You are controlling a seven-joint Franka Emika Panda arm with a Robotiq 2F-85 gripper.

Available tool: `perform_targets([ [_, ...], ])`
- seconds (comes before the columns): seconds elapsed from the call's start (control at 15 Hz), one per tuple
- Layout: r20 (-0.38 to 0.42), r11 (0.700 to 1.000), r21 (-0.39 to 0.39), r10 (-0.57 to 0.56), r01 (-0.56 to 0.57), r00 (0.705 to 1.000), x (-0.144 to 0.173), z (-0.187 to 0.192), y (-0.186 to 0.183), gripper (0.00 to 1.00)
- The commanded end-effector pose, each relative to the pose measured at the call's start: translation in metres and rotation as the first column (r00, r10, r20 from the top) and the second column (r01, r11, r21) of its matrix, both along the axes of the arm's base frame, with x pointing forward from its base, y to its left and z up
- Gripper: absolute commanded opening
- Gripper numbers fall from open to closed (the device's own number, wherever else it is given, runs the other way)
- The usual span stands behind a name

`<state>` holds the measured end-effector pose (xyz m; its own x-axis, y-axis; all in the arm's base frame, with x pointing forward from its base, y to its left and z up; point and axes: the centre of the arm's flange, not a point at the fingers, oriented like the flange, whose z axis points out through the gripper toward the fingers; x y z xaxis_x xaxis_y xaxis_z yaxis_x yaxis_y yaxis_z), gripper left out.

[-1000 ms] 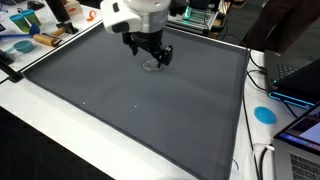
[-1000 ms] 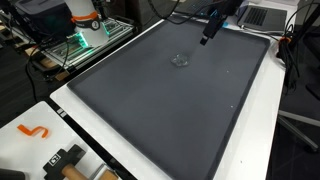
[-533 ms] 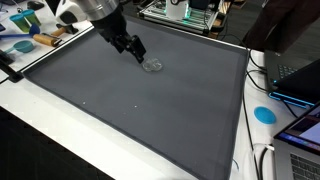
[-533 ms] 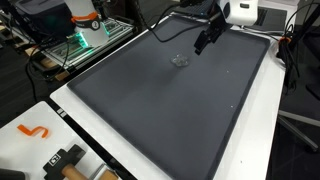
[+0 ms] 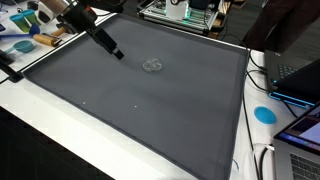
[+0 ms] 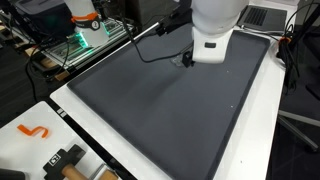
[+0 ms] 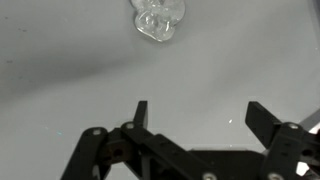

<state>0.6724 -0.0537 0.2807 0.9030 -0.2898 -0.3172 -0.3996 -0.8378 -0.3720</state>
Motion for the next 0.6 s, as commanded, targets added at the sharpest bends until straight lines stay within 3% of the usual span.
perform_targets([
  [0.0, 0.066, 0.991, 0.119, -0.066, 0.058, 0.996, -0.027, -0.018, -0.032, 1.0],
  [0.27, 0.113, 0.977, 0.201, -0.098, 0.074, 0.989, -0.05, -0.036, -0.056, 1.0],
  [0.53, 0.161, 0.973, 0.229, -0.044, 0.007, 0.986, -0.069, -0.047, -0.062, 1.0],
])
